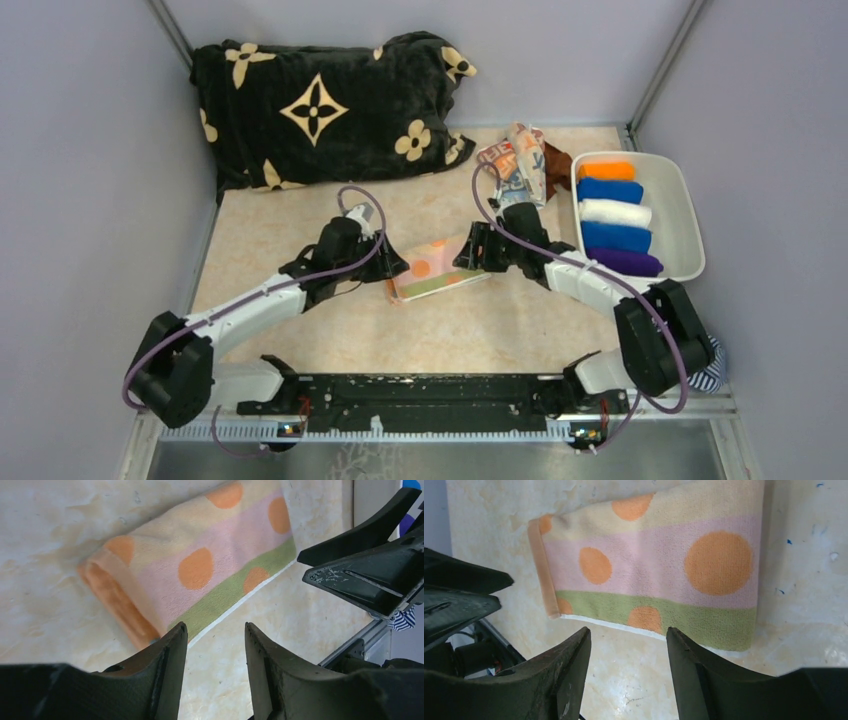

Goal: Roll the towels
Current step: Fold the towel at the center of the board.

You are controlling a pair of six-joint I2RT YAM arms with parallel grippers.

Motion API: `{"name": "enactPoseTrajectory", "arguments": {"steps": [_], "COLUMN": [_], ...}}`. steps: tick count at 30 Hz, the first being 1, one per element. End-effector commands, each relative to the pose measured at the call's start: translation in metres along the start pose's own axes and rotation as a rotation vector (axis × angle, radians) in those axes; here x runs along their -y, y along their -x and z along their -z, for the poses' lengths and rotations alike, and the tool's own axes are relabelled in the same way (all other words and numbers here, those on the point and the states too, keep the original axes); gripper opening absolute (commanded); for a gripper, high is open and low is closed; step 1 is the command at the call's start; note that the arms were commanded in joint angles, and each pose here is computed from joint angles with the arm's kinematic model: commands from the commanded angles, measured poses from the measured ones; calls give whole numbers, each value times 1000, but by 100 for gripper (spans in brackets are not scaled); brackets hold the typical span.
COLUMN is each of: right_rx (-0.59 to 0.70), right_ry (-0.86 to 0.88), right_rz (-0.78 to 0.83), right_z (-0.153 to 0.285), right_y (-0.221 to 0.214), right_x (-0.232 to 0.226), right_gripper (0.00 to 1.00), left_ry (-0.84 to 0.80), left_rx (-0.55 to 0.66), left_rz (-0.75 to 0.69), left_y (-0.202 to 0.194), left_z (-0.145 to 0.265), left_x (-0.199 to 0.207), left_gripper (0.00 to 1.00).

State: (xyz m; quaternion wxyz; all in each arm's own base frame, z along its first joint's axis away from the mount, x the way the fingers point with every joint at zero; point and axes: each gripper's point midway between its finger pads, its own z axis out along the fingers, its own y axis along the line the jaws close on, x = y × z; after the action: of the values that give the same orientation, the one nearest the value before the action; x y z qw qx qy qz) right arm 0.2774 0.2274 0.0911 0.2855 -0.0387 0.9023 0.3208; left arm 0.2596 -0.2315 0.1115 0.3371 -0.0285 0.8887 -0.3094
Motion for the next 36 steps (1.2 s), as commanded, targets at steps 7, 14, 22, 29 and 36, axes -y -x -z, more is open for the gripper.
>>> {"name": "enactPoseTrajectory", "arguments": {"steps": [7,14,22,29,36], "right_rx": [120,117,208,231,172], "right_ry": [260,224,370,436,425], "right_rz": [-107,-253,-205,-155,-208], "right_z": [-20,-22,9,-5,-52], "right_y": [23,-5,39,84,82], "right_x": [5,50,14,-13,6], "right_gripper": [56,53,52,52,52], "left_ry": [-35,-10,-89,-147,-71], "left_rx": [-106,-119,3,63,27], "left_rz": [81,263,204,171,249], "left_y": [-38,-62,-8,28,16], "left_z": [-46,-31,-10,-21,-53], "left_x": [-21,-71,-38,-15,-49], "left_gripper": [41,37,52,50,39]}}
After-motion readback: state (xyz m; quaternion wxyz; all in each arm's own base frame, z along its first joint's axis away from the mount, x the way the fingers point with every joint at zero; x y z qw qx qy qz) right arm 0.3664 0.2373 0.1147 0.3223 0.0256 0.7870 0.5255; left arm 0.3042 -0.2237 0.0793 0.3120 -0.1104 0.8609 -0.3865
